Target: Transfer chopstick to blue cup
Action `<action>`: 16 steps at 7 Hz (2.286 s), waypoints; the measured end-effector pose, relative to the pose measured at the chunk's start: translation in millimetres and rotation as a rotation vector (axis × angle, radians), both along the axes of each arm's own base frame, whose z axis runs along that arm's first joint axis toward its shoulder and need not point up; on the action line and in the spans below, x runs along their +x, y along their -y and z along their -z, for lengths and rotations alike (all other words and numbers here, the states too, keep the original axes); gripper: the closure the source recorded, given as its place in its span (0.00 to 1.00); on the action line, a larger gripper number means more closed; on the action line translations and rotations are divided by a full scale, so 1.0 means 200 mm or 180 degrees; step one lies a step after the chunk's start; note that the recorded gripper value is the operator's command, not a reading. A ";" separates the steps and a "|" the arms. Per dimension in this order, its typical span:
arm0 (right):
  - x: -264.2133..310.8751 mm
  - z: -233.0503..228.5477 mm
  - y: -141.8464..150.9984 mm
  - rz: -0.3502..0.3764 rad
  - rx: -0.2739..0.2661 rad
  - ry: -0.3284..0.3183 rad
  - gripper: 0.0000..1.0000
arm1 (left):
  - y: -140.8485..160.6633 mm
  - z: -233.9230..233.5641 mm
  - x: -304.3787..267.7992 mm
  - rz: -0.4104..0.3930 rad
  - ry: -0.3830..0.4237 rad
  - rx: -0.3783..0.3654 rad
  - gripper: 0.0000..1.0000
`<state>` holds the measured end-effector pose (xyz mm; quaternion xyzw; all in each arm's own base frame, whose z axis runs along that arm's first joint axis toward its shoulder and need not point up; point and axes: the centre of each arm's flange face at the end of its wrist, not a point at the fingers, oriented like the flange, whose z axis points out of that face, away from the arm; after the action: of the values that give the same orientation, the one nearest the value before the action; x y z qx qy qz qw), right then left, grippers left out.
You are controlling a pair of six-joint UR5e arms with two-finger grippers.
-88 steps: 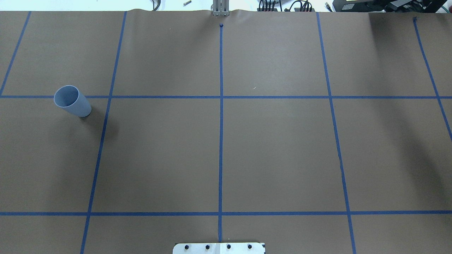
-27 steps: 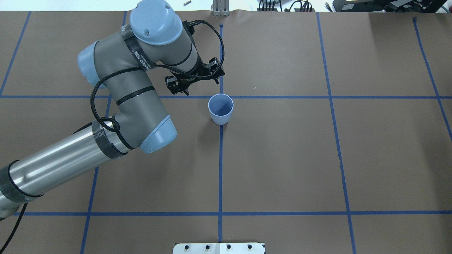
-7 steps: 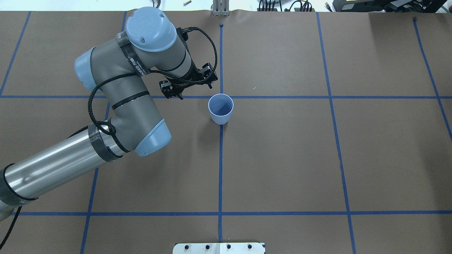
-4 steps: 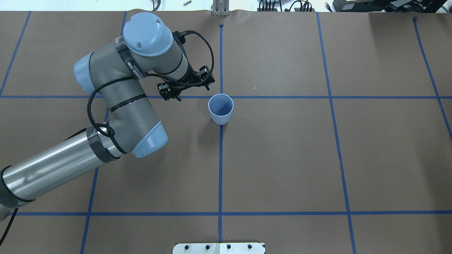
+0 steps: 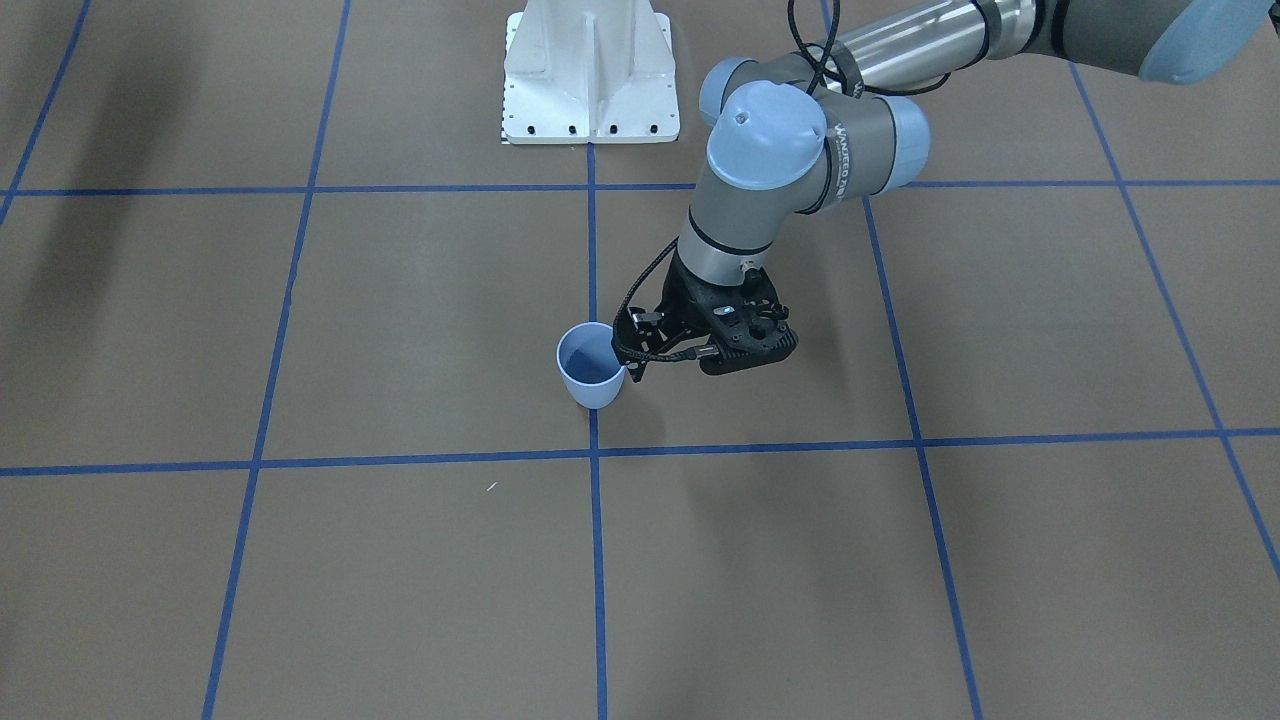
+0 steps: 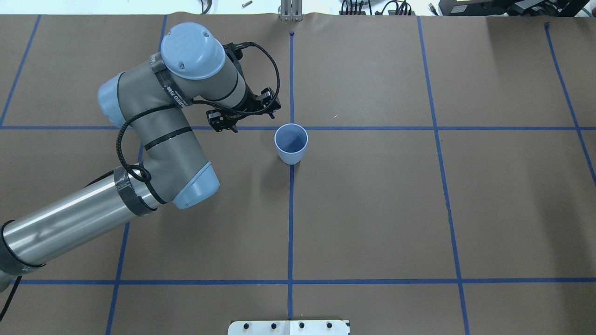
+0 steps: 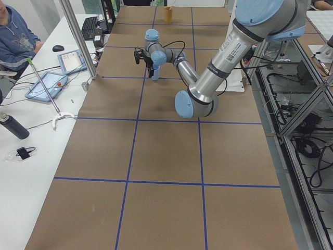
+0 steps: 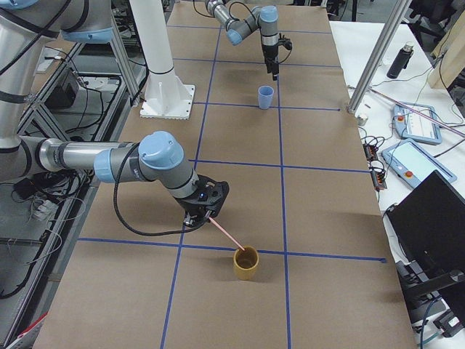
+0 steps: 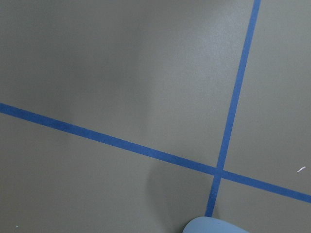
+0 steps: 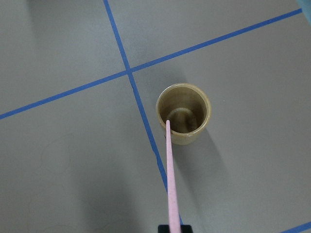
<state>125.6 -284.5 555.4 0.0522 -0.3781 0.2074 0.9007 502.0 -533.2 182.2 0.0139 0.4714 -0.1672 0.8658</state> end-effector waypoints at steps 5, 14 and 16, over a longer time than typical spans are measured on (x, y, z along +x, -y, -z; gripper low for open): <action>-0.12 0.52 0.45 0.0223 0.0041 0.0109 1.00 | 0.04 0.01 -0.17 0.0010 -0.0106 0.0087 0.03; -2.13 2.48 1.12 0.0411 -0.0945 0.1261 1.00 | 0.14 -0.64 -0.79 -0.0425 0.0084 0.0356 0.03; -2.42 2.64 1.08 0.0397 -0.0983 0.1280 1.00 | 0.13 -0.74 -0.80 -0.0440 0.0088 0.0368 0.03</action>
<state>-358.0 -501.2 28.2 -0.1516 -0.5159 0.2129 0.8158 341.8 -559.5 330.4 0.0335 0.4681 -0.0794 0.8795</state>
